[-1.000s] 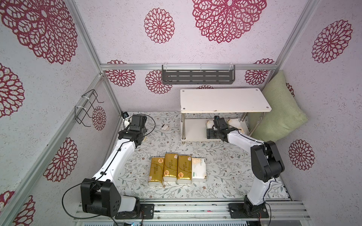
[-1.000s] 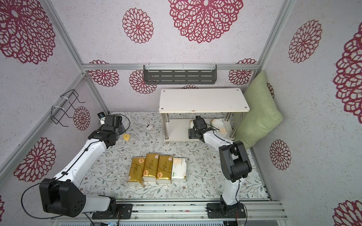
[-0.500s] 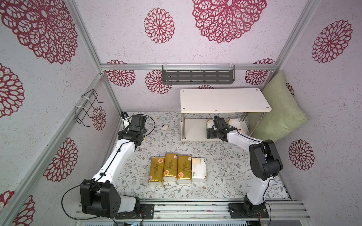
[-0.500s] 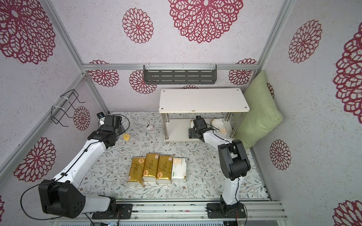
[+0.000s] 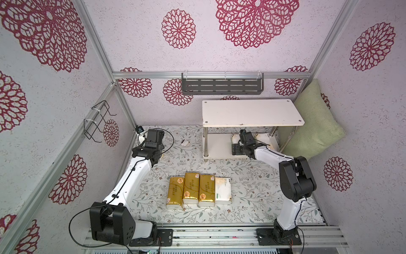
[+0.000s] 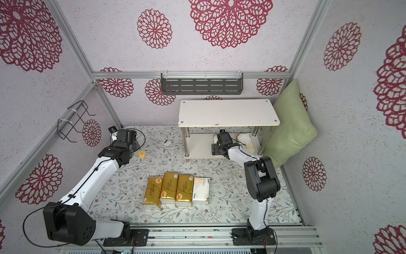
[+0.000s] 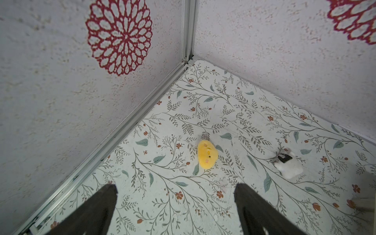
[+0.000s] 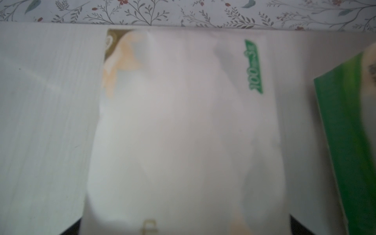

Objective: Place the tissue boxes on the shelf by color
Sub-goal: Place a box of tissues on the shelf.

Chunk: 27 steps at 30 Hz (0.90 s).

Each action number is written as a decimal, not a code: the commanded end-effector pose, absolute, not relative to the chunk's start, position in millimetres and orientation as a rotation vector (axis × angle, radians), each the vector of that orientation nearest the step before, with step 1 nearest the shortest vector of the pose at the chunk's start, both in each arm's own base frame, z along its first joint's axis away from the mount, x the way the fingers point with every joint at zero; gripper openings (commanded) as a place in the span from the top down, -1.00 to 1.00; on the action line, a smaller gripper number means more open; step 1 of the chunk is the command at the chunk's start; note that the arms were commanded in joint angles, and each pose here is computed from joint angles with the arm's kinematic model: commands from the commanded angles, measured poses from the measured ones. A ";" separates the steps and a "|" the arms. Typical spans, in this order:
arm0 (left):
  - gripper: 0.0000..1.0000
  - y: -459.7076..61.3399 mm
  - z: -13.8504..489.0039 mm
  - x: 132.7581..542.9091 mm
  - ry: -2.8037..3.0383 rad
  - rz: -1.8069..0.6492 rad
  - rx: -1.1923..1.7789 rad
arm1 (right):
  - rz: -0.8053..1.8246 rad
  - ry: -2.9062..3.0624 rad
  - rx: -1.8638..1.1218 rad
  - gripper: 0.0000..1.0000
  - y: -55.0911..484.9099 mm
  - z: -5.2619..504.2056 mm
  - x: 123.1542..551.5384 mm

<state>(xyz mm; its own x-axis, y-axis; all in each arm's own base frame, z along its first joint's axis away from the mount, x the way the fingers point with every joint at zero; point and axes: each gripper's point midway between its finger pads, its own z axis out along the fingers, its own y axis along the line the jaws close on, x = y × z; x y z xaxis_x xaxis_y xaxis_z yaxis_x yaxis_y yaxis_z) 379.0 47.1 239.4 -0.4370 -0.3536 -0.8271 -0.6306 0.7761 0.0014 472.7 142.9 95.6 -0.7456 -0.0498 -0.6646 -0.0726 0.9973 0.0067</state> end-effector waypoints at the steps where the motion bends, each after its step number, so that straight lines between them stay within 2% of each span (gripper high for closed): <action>1: -0.95 45.3 240.6 374.4 2.070 0.395 -0.725 | 0.027 2.366 -0.063 -0.83 137.4 109.4 486.3; 27: -0.95 44.1 243.3 377.7 2.066 0.385 -0.725 | 0.013 2.381 -0.061 -0.83 130.8 103.5 483.1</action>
